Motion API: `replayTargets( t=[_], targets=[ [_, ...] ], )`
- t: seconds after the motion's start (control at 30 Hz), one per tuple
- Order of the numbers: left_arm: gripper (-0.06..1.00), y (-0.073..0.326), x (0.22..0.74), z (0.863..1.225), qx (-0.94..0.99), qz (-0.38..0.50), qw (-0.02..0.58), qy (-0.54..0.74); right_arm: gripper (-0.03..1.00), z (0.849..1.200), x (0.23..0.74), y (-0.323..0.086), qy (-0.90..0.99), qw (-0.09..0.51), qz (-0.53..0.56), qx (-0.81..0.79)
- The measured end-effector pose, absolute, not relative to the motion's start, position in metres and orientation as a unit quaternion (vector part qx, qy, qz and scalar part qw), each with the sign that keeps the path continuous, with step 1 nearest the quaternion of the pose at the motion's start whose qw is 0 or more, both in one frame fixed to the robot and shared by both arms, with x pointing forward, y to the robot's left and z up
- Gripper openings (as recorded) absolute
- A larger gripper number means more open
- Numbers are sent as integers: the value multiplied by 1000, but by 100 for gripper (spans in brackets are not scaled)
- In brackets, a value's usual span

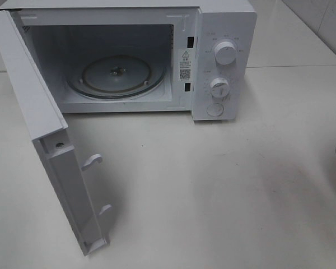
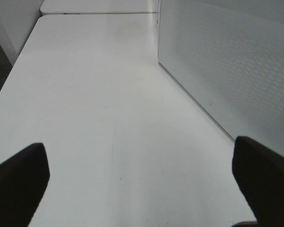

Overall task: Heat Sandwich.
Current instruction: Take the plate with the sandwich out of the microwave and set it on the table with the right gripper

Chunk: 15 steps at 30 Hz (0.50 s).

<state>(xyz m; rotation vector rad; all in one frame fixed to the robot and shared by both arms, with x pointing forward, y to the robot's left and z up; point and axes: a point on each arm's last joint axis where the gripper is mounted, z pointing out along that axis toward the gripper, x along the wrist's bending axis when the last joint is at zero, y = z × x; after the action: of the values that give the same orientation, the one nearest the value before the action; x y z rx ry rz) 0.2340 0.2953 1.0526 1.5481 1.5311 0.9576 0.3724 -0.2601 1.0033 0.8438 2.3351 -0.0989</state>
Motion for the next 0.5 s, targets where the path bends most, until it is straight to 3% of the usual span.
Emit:
replayTargets(
  t=[0.5],
  targets=[
    [99, 295, 234, 1053, 604, 374, 372, 597, 8, 1003, 411, -235, 848, 322, -43, 418]
  ],
)
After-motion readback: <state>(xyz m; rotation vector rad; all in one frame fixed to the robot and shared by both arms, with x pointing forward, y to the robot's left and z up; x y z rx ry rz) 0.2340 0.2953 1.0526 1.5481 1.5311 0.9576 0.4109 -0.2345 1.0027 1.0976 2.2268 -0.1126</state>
